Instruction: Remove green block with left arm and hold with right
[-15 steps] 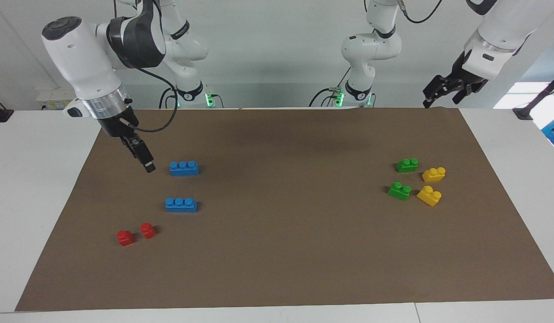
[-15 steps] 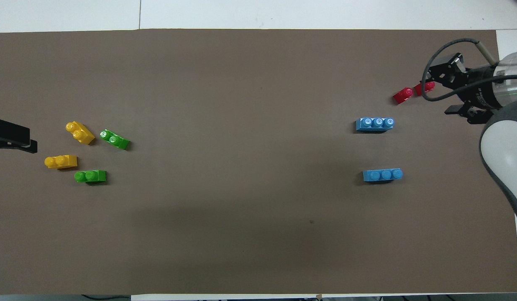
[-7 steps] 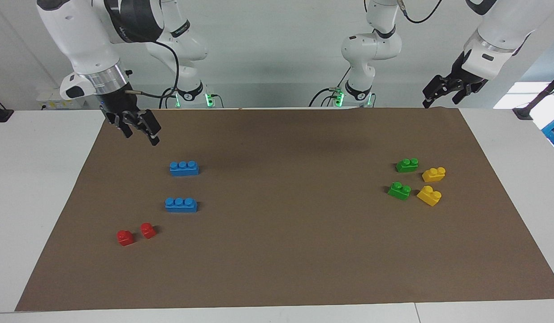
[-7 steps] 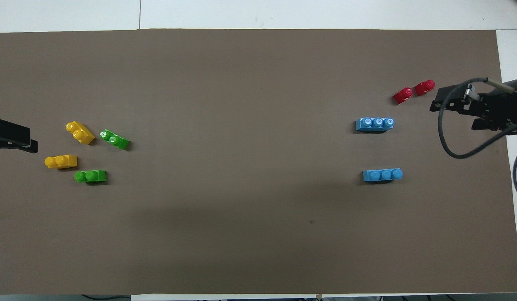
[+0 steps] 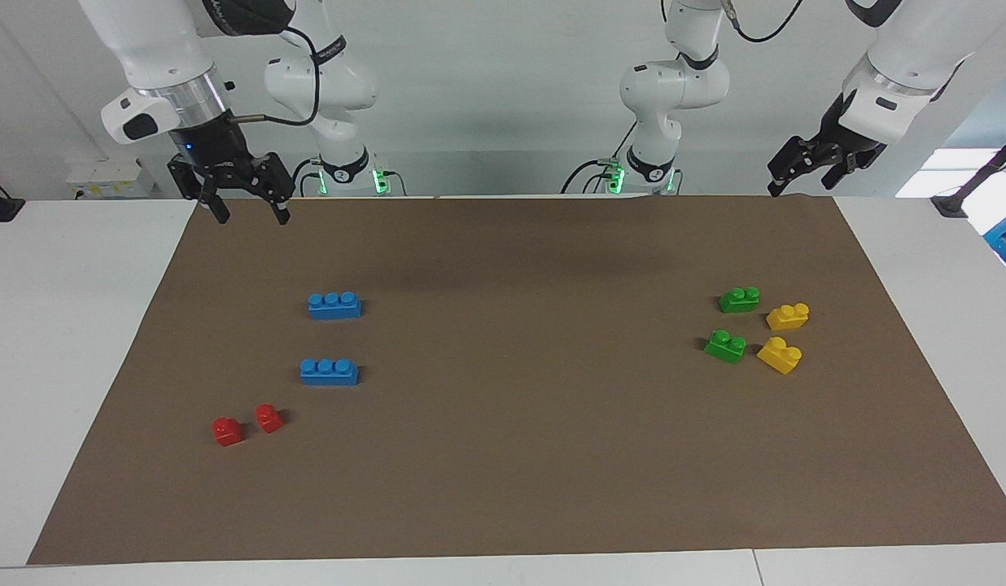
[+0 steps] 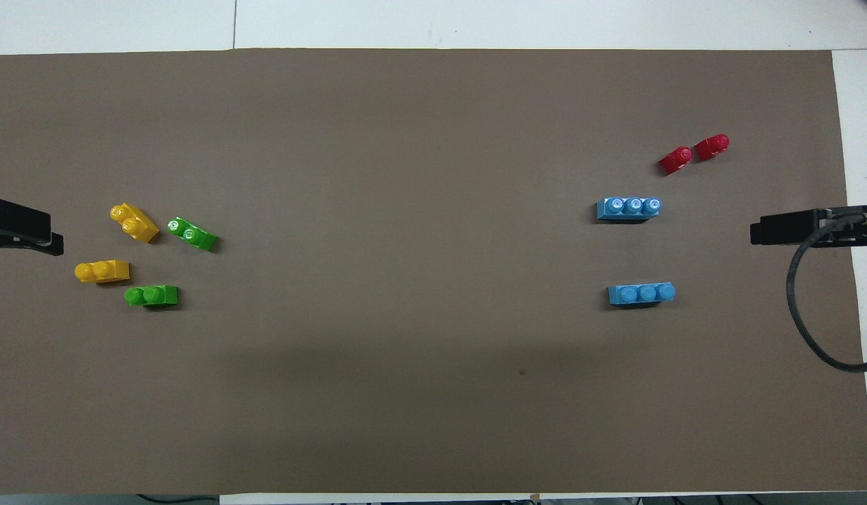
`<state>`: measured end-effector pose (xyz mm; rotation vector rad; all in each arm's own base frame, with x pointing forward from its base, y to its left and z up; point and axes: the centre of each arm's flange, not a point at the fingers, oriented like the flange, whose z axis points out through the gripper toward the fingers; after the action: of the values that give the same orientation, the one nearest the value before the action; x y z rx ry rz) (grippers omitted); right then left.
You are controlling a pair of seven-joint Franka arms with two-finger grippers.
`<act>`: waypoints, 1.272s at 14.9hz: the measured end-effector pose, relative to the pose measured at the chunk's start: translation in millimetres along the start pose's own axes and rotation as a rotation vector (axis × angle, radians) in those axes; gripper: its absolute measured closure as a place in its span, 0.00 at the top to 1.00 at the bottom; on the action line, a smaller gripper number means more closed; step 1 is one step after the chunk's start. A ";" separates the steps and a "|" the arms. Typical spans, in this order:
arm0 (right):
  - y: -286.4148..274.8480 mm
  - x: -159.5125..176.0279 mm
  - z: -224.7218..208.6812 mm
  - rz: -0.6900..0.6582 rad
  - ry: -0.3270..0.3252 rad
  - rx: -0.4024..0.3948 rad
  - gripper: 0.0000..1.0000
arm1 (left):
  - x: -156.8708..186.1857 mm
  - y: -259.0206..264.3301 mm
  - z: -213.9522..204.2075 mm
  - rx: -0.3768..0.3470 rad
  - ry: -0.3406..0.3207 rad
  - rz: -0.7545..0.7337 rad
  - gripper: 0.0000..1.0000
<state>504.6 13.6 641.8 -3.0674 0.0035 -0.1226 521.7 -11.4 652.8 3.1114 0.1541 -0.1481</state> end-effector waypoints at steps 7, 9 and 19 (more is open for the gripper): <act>10.2 9.5 17.4 0.000 -0.034 -0.039 1.00 | 0.2 0.8 -0.2 0.000 0.002 0.002 1.00; 13.5 13.5 23.8 0.005 -0.046 -0.037 1.00 | 0.2 0.8 -0.2 0.000 0.003 0.002 1.00; 17.3 16.6 24.9 0.003 -0.047 -0.063 1.00 | 0.2 0.8 -0.2 0.000 0.003 0.014 1.00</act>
<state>523.1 -1.9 617.1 -3.1323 0.0098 -0.0505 522.0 -12.2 653.1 3.1120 0.1321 -0.1430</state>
